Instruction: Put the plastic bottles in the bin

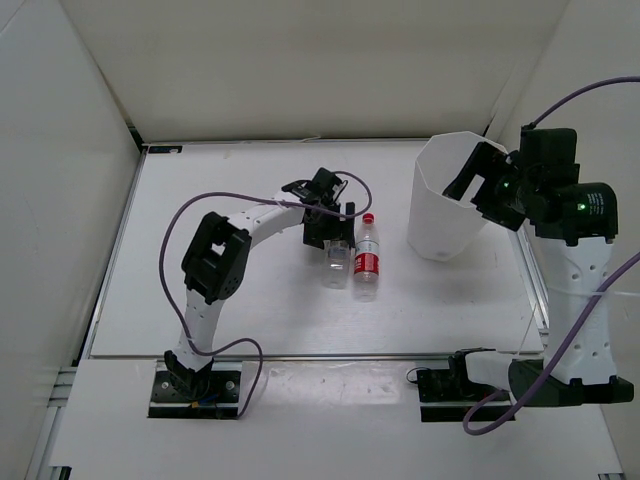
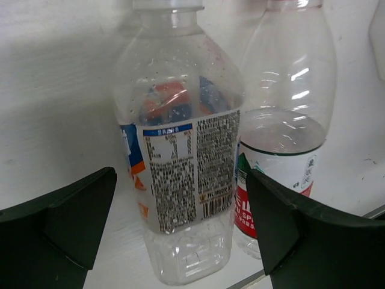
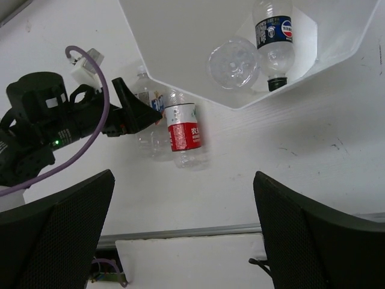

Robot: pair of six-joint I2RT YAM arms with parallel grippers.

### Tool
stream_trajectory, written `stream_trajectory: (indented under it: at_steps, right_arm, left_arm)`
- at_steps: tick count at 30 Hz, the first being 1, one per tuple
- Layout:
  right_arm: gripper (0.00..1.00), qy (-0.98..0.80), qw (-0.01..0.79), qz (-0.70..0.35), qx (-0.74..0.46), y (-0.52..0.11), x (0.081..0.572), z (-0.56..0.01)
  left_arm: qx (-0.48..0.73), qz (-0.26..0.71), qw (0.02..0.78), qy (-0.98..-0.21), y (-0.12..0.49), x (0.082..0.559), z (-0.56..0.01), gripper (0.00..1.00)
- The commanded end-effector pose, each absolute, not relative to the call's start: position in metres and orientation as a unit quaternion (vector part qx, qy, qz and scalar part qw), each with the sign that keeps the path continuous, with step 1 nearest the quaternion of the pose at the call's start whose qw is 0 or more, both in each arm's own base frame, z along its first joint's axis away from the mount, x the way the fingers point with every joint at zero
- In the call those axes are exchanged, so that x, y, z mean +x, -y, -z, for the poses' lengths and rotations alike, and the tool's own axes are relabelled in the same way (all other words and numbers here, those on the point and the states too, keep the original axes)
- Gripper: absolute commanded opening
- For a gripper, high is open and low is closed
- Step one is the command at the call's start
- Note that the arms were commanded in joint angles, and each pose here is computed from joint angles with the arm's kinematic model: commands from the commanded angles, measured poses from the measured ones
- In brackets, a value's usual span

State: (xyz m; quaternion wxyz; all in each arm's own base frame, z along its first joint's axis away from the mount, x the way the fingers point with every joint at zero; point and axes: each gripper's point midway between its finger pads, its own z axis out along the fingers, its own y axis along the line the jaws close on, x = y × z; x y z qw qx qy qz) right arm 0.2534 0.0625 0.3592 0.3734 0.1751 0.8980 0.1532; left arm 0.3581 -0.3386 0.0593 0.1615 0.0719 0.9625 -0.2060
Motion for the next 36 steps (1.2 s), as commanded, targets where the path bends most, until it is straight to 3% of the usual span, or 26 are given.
stream_trajectory:
  at_steps: [1,2,4,6,10,11,13,16,17,20,28,33,36]
  right_arm:
    - [1.0,-0.9,0.376,-0.152,0.157,-0.062,0.242,-0.36]
    - [1.0,-0.898,0.381,-0.153,0.157,-0.061,0.24,-0.363]
    - [1.0,-0.903,0.373,-0.149,0.154,-0.061,0.24,-0.356]
    - [1.0,-0.901,0.378,-0.146,0.155,-0.059,0.238,-0.358]
    - [1.0,-0.9,0.38,-0.139,0.163,-0.056,0.239,-0.358]
    - [1.0,-0.9,0.38,-0.139,0.163,-0.056,0.239,-0.358]
    - [1.0,-0.898,0.381,-0.137,0.171,-0.055,0.239,-0.358]
    - [1.0,-0.894,0.382,-0.133,0.191,-0.052,0.24,-0.358]
    - [0.99,-0.892,0.387,-0.135,0.191,-0.052,0.238,-0.36]
    - [0.97,-0.88,0.407,-0.143,0.201,-0.049,0.231,-0.371]
    - [0.97,-0.844,0.443,-0.182,0.24,-0.046,0.179,-0.41]
    - [0.99,-0.797,0.52,-0.216,0.219,-0.043,0.134,-0.458]
    - [0.99,-0.793,0.524,-0.228,0.21,-0.046,0.121,-0.458]
  left_arm:
    - [0.07,0.239,0.136,-0.959,0.352,0.35,-0.058,1.0]
    - [0.07,0.237,0.116,-0.962,0.351,0.343,-0.043,1.0]
    - [0.074,0.248,0.091,-0.962,0.351,0.331,-0.038,0.85]
    - [0.078,0.248,0.093,-0.961,0.348,0.327,-0.042,0.77]
    - [0.066,0.212,0.17,-0.96,0.324,0.345,-0.082,0.68]
    - [0.063,0.218,0.21,-0.951,0.326,0.356,-0.117,0.66]
    - [0.051,0.2,0.264,-0.942,0.315,0.376,-0.157,0.66]
    - [0.047,0.251,0.373,-0.892,0.331,0.408,-0.264,0.68]
    - [0.052,0.285,0.431,-0.855,0.339,0.419,-0.327,0.7]
    - [0.076,0.336,0.498,-0.796,0.357,0.427,-0.406,0.78]
    - [0.06,0.484,0.574,-0.658,0.416,0.445,-0.492,0.77]
    - [0.076,0.534,0.552,-0.636,0.481,0.428,-0.471,0.75]
    - [0.095,0.545,0.53,-0.642,0.515,0.407,-0.451,0.75]
